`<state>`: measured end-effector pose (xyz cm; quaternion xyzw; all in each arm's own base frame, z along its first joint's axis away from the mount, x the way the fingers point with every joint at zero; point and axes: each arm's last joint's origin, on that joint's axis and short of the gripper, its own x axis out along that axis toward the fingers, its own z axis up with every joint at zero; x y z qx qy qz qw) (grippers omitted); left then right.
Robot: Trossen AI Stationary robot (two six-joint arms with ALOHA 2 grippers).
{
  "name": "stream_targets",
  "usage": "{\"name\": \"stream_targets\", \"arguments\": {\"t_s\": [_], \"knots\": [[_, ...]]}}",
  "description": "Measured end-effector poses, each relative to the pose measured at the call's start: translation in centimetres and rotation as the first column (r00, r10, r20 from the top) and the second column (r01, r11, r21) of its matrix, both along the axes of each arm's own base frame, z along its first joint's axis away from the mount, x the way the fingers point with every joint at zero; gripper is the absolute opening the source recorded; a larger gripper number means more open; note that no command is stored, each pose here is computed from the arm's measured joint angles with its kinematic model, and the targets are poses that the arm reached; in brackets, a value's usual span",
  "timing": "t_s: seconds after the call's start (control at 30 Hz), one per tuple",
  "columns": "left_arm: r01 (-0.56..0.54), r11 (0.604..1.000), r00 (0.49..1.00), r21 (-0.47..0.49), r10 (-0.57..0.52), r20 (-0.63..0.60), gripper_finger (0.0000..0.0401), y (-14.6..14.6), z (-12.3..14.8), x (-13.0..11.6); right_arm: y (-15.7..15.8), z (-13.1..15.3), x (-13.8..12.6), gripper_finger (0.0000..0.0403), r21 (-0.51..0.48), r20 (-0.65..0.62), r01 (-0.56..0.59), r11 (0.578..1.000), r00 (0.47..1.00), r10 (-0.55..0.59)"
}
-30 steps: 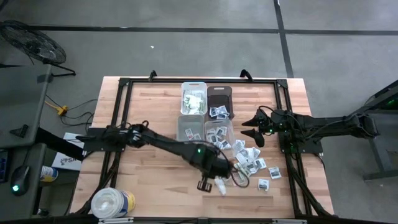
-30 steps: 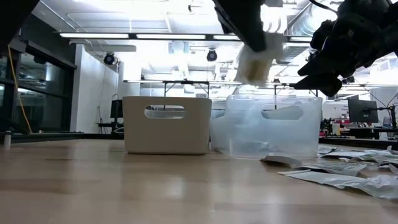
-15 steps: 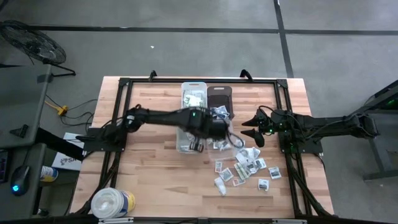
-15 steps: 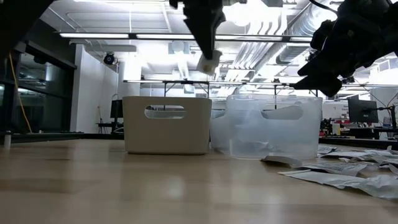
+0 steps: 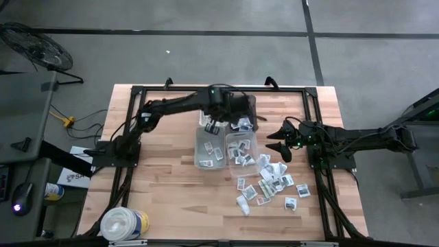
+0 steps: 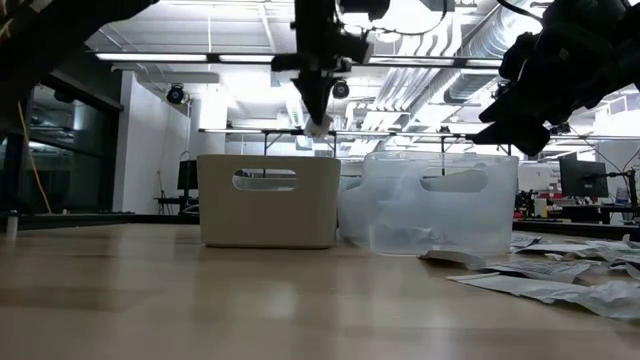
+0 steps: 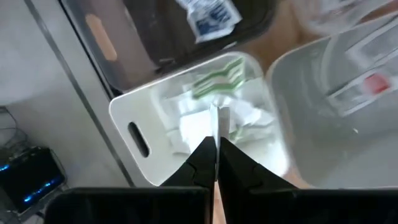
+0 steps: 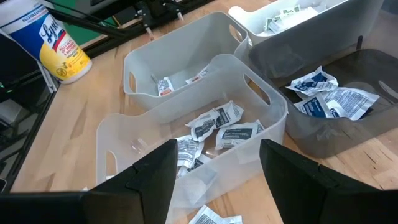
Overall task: Pick & Place First Aid Supplies
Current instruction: Put the green bandage pack into the white bin
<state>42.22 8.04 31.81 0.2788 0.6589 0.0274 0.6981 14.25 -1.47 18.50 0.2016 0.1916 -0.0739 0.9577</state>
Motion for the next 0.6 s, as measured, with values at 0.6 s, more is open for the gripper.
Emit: {"name": "stream_targets", "arguments": {"t_s": [0.6], "knots": [[0.087, 0.975, 0.994, -0.203, -0.1, -0.054, 0.0005, 6.8, -5.3, -0.8, 0.0, 0.0, 0.0, 0.0222, 0.0, -0.001, 0.0, 1.0, 1.0, 0.0]]}}
